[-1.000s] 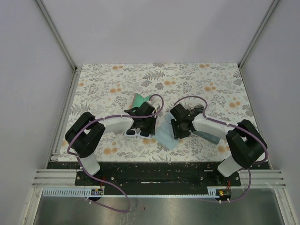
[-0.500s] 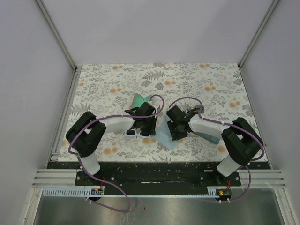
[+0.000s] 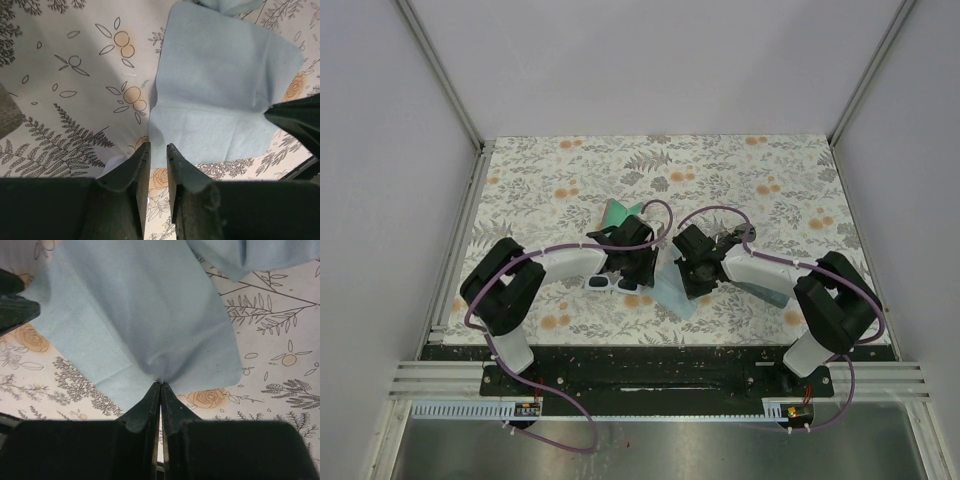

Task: Organize the sunglasses
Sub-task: Pick up the glasses cleaning cloth from the center of the board.

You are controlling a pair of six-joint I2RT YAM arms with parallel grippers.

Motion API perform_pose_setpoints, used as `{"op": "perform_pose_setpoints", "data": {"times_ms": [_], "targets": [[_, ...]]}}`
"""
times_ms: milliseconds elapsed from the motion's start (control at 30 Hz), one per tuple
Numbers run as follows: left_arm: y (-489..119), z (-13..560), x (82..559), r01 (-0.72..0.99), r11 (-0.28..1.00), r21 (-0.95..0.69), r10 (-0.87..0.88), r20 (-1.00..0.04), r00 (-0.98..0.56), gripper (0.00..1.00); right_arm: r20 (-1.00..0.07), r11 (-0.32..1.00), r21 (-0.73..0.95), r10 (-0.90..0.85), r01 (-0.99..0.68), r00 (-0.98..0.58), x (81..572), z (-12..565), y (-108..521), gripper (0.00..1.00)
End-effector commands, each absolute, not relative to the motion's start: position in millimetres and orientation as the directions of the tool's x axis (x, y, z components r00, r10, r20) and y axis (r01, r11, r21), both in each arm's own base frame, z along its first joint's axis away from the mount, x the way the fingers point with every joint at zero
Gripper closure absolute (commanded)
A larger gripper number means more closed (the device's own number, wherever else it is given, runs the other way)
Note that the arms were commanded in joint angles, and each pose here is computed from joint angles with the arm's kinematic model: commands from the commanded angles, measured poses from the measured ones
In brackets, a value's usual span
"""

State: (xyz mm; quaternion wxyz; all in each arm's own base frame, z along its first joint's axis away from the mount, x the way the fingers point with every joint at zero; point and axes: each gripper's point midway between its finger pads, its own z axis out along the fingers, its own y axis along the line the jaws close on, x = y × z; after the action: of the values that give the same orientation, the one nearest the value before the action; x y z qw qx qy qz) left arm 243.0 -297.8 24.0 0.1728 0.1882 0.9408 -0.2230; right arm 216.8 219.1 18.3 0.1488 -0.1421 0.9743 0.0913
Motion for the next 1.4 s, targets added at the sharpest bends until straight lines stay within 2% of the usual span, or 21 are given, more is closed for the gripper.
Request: {"op": "perform_pose_setpoints", "data": {"times_ms": [0,100,200,333,433,567,733,833,1000,1167,1300,1367], "targets": [[-309.7,67.8,267.2,0.511,0.792,-0.334,0.283,-0.541,-0.792,0.73,-0.35,0.909,0.233,-0.253,-0.345,-0.902,211.9,48.6,238.8,0.92],[-312.8,73.6,272.8,0.544,0.766,-0.341,0.302,-0.556,-0.774,0.62,-0.342,0.902,0.253,-0.256,-0.351,-0.904,207.8,54.4,241.2,0.91],[-318.0,74.2,276.2,0.594,0.731,-0.334,0.346,-0.569,-0.746,0.57,-0.344,0.899,0.263,-0.253,-0.351,-0.904,207.2,58.4,242.6,0.9],[-318.4,74.1,279.4,0.662,0.69,-0.293,0.409,-0.596,-0.691,0.52,-0.328,0.902,0.256,-0.257,-0.348,-0.909,204.8,55.6,240.4,0.88],[-320.4,72.9,277.3,0.703,0.647,-0.296,0.442,-0.606,-0.662,0.5,-0.322,0.908,0.252,-0.248,-0.335,-0.914,203.6,53.3,238.3,0.79],[-327.2,68.8,271.1,0.744,0.584,-0.324,0.471,-0.611,-0.636,0.5,-0.322,0.915,0.252,-0.227,-0.314,-0.919,202.9,52.5,235.8,0.73],[-331.0,70.2,264.9,0.828,0.478,-0.293,0.517,-0.668,-0.535,0.3,-0.338,0.924,0.26,-0.186,-0.281,-0.923,201.1,57.3,231.6,0.65],[-328.6,79.5,268.0,0.877,0.425,-0.223,0.538,-0.717,-0.443,0.25,-0.37,0.926,0.269,-0.156,-0.266,-0.916,199.6,65.2,227.4,0.59],[-325.6,94.3,278.6,0.909,0.346,-0.233,0.52,-0.759,-0.392,0.24,-0.434,0.942,0.273,-0.062,-0.197,-0.899,202.6,80.4,215.6,0.6],[-319.9,91.7,268.1,0.981,0.153,-0.12,0.585,-0.789,-0.188,0.3,-0.456,0.94,0.335,0.102,-0.064,-0.884,199.2,92.5,206.4,0.6],[-314.4,93.9,262.4,0.999,0.046,-0.019,0.598,-0.801,-0.043,0.3,-0.402,0.876,0.462,0.346,0.139,-0.848,197.2,108.0,206.8,0.58],[-312.5,91.4,260.8,1.0,0.007,0.008,0.607,-0.795,0.002,0.31,-0.325,0.799,0.537,0.491,0.27,-0.808,196.0,113.4,210.1,0.58]]}}
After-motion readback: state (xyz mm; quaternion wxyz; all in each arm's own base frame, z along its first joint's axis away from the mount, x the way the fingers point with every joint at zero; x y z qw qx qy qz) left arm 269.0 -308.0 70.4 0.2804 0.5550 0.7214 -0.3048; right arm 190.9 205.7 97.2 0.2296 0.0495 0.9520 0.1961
